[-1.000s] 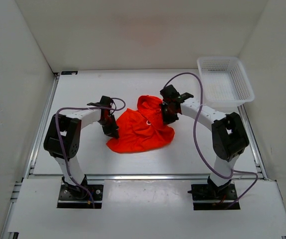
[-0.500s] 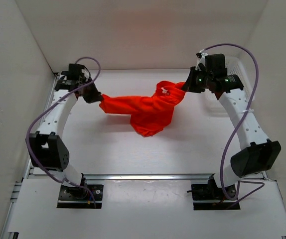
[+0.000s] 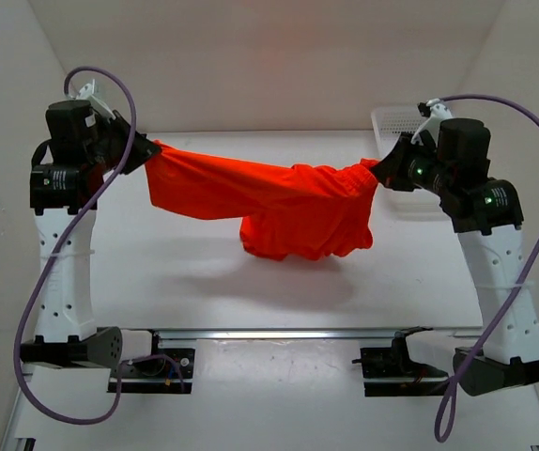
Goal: Fold and stack the shorts
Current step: Flatten the shorts out
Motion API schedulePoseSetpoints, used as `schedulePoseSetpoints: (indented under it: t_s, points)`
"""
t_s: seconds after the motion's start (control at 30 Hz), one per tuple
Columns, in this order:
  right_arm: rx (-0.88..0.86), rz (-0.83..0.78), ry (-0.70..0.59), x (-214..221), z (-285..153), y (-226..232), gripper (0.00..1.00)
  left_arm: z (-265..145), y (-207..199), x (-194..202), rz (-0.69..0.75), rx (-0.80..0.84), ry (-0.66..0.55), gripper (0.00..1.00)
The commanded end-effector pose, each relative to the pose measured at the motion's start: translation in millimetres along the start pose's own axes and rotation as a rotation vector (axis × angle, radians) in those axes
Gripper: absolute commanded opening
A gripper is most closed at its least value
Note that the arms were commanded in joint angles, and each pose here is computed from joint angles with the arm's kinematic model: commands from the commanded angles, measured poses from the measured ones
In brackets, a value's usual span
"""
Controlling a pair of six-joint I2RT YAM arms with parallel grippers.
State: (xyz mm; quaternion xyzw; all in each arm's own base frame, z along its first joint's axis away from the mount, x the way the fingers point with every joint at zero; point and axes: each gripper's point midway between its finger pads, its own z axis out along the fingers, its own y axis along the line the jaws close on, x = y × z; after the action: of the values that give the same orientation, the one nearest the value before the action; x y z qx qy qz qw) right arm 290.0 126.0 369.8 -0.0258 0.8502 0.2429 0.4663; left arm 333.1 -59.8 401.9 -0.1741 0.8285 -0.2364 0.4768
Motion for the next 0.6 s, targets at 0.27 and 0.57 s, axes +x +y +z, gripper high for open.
schedulePoseSetpoints:
  t_s: [0.27,0.57]
  points:
    - [0.029,0.079,-0.244,-132.6,60.3,-8.1,0.0,70.7,-28.4,-65.1,0.016,0.104,-0.026,0.1]
    - [-0.075,0.058,-0.328,-130.3,17.0,18.2,0.0,24.0,-51.8,-71.2,-0.011,0.167,-0.093,0.1]
